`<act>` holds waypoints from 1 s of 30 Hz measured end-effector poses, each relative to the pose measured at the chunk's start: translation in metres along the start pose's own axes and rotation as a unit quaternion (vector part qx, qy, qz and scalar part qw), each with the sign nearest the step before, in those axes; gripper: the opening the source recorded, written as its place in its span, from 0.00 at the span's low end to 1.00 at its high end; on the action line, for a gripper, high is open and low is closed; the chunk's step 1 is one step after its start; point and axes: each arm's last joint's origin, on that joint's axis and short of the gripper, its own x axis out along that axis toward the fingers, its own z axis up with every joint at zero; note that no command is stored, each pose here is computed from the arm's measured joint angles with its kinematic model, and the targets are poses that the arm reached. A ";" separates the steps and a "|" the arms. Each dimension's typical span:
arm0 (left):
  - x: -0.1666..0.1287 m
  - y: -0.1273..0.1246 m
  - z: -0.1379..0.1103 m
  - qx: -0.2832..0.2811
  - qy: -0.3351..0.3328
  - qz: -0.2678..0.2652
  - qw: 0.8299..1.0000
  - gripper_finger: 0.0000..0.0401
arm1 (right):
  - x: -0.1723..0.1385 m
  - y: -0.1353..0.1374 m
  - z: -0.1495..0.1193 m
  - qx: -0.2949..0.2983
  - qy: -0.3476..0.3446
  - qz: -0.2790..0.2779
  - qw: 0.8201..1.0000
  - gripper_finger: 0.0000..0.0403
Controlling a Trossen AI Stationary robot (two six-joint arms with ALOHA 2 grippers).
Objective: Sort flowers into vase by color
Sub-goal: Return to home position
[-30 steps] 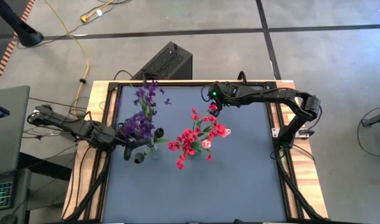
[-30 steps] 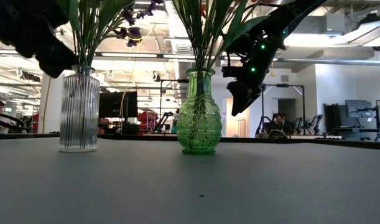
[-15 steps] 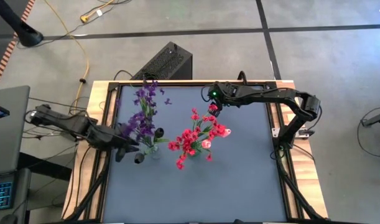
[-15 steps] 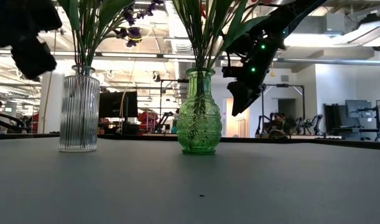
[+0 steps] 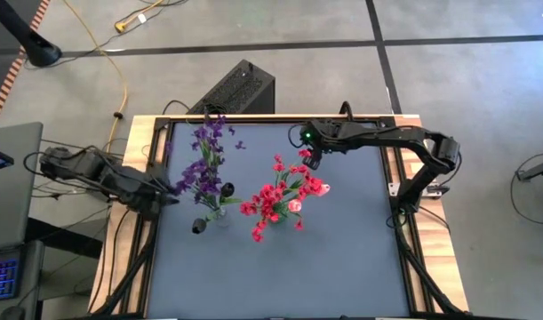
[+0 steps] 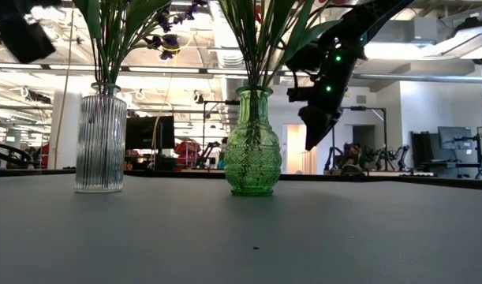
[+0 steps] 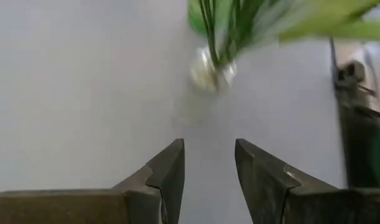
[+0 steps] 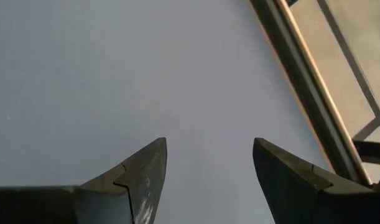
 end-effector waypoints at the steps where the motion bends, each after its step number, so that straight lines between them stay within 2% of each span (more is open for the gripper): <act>1: -0.004 0.000 0.003 0.014 -0.018 0.011 1.000 0.32 | -0.002 -0.001 0.000 -0.002 -0.003 0.000 1.000 0.66; 5: -0.023 0.005 0.009 0.048 -0.096 0.061 0.992 0.32 | -0.019 -0.006 0.001 -0.003 -0.026 -0.001 1.000 0.66; 8: -0.035 0.013 0.004 0.059 -0.140 0.085 0.985 0.32 | -0.035 -0.011 0.000 -0.008 -0.039 -0.001 0.999 0.66; 12: -0.052 0.027 -0.007 0.039 -0.196 0.095 0.975 0.32 | -0.058 -0.019 -0.006 -0.003 -0.056 0.006 0.998 0.66; 17: -0.068 0.042 -0.022 0.005 -0.274 0.082 0.958 0.32 | -0.079 -0.024 -0.032 0.016 -0.128 0.020 0.991 0.66; 21: -0.063 0.042 -0.024 0.016 -0.329 0.052 0.943 0.32 | -0.088 -0.024 -0.060 0.056 -0.214 0.067 0.973 0.66; 24: -0.058 0.037 -0.019 0.043 -0.315 0.041 0.947 0.32 | -0.092 -0.020 -0.080 0.079 -0.263 0.118 0.954 0.66; 28: -0.050 0.031 -0.011 0.037 -0.323 0.072 0.943 0.32 | -0.097 -0.012 -0.102 0.074 -0.324 0.173 0.927 0.65; 30: -0.047 0.030 -0.010 0.047 -0.327 0.072 0.941 0.32 | -0.098 -0.007 -0.111 0.071 -0.356 0.191 0.912 0.61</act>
